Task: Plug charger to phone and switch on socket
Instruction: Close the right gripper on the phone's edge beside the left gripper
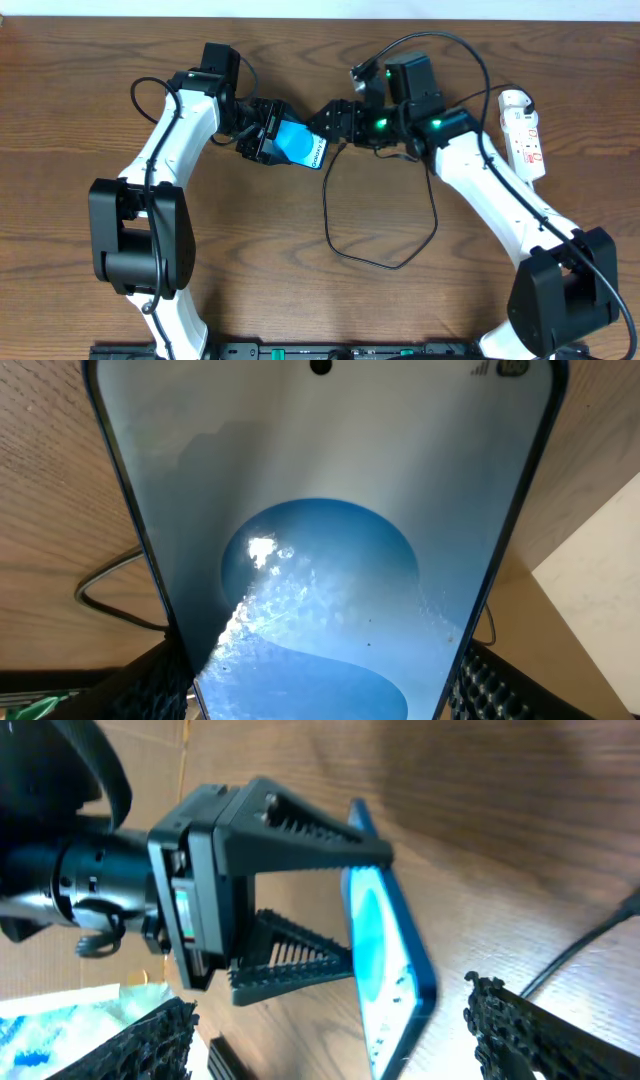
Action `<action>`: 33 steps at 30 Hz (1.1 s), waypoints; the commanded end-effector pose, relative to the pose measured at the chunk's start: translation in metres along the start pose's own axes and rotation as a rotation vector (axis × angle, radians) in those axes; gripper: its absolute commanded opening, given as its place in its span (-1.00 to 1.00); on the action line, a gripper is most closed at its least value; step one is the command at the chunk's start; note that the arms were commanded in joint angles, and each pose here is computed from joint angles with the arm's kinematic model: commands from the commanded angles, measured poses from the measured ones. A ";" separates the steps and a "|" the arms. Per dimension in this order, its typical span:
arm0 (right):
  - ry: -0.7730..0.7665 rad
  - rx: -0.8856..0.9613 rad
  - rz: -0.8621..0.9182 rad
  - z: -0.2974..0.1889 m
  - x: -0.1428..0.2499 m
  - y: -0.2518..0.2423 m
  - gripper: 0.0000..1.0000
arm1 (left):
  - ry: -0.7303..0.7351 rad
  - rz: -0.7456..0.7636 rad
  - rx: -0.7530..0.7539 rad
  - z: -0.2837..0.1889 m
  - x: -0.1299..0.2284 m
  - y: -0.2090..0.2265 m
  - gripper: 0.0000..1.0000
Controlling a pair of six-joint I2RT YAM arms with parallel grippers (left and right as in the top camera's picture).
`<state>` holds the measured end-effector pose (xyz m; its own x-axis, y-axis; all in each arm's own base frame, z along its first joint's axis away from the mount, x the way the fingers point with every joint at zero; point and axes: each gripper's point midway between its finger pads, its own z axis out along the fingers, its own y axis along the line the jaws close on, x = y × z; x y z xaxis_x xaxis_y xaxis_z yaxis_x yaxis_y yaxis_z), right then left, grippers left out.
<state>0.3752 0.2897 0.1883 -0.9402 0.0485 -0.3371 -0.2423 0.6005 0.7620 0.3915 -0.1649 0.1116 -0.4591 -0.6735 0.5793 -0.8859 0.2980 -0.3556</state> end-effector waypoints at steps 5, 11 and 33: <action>0.011 0.008 0.006 0.012 0.008 0.008 0.65 | 0.003 0.028 0.038 -0.011 0.009 -0.011 0.28; 0.010 0.006 0.013 0.012 0.007 0.009 0.65 | 0.003 0.030 0.041 -0.011 0.008 -0.012 0.28; 0.005 0.133 -0.002 0.013 0.013 -0.013 0.61 | 0.007 0.030 0.041 -0.011 0.009 -0.012 0.28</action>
<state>0.3687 0.2916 0.1730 -0.9481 0.0607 -0.3122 -0.1925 0.6720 0.7151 0.3926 -0.1642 0.1117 -0.4600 -0.6744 0.5776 -0.8851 0.2962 -0.3591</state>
